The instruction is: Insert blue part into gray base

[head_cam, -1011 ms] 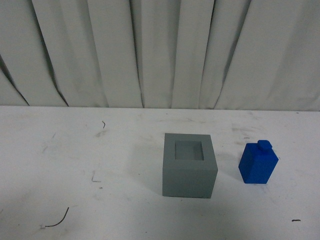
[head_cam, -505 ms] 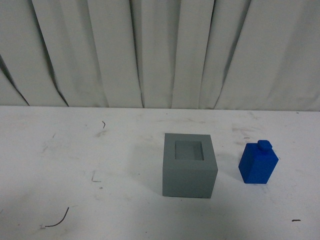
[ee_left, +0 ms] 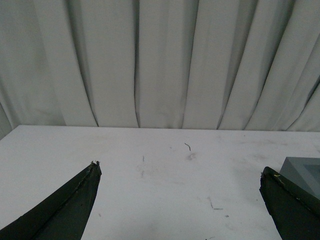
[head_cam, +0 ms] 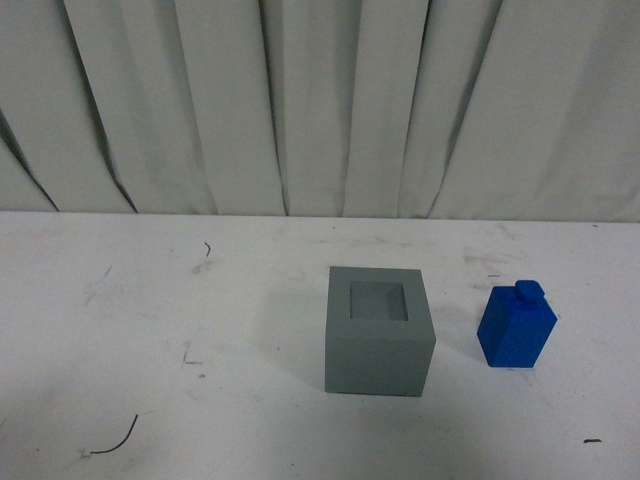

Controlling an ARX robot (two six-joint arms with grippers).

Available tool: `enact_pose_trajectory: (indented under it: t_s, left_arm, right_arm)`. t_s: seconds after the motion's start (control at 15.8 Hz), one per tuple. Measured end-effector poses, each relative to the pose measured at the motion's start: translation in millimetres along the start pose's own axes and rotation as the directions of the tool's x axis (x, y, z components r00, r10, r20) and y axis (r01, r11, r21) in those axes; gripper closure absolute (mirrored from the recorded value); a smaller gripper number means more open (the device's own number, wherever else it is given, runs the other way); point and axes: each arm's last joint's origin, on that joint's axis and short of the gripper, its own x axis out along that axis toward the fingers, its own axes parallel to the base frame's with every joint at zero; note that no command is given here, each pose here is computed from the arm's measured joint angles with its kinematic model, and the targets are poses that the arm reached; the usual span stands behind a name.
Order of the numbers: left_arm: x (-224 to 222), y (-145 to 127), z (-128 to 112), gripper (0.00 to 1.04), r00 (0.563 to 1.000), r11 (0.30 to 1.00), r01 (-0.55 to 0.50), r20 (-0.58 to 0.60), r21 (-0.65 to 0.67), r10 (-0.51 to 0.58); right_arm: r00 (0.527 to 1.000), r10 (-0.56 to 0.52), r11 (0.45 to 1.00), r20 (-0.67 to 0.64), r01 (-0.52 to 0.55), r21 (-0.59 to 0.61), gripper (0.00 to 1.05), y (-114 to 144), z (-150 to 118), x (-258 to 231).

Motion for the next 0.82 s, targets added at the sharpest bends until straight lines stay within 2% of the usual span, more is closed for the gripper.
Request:
enact_pose_trajectory:
  t_s: [0.63, 0.82]
  left_arm:
    - [0.0, 0.0, 0.0, 0.07, 1.0, 1.0, 0.0, 0.0, 0.0, 0.0]
    - [0.0, 0.0, 0.0, 0.07, 1.0, 1.0, 0.0, 0.0, 0.0, 0.0]
  right_arm:
    - [1.0, 0.0, 1.0, 0.0, 0.0, 0.0, 0.06, 0.0, 0.0, 0.0]
    - [0.999, 0.0, 1.0, 0.047, 0.0, -0.005, 0.06, -6.3, 7.4, 7.3]
